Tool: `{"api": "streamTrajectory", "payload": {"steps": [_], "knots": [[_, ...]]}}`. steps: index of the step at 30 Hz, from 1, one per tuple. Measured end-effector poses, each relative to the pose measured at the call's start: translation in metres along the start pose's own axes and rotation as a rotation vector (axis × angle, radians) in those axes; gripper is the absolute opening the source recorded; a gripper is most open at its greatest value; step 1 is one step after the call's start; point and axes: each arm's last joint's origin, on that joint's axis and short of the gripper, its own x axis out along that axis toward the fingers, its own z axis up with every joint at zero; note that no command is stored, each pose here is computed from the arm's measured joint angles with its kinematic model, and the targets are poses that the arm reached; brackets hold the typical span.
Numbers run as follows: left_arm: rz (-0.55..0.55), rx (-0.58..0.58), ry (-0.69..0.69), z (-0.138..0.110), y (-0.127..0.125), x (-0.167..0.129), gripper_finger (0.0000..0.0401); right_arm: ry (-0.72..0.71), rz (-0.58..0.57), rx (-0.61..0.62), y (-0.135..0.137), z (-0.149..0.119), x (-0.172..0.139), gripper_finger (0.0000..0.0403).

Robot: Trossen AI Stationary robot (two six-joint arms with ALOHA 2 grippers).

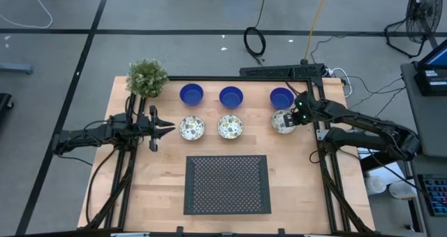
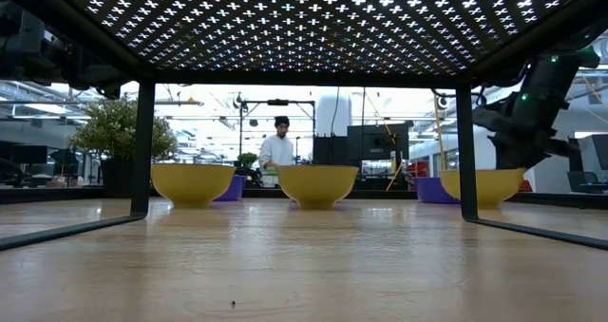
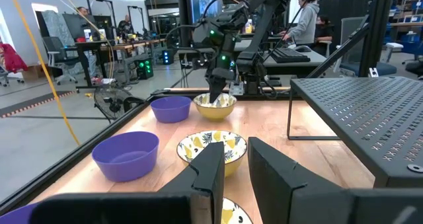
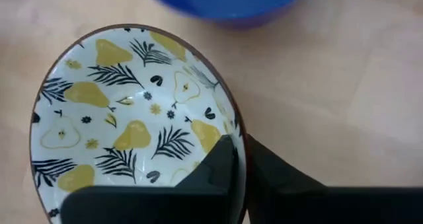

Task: Pick & Place Mini bowls
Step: Put the right patterned yellow bowl on the shelf

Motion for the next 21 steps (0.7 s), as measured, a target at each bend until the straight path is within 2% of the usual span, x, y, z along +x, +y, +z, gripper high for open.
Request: {"api": "streamTrajectory", "payload": {"steps": [3, 8, 14, 21], "knots": [[0.000, 0.000, 0.000, 0.000, 0.000, 0.000, 0.0074, -0.027, 0.046, -0.044, 0.002, -0.002, -0.006, 0.0008], [0.000, 0.000, 0.000, 0.000, 0.000, 0.000, 0.0074, -0.216, 0.154, -0.121, 0.012, 0.003, -0.028, 0.0004], [0.000, 0.000, 0.000, 0.000, 0.000, 0.000, 0.0074, -0.541, 0.429, -0.242, 0.035, 0.006, -0.062, 0.0003], [0.000, 0.000, 0.000, 0.000, 0.000, 0.000, 0.0074, -0.953, 0.775, -0.466, 0.067, 0.004, -0.088, 0.0001]]}}
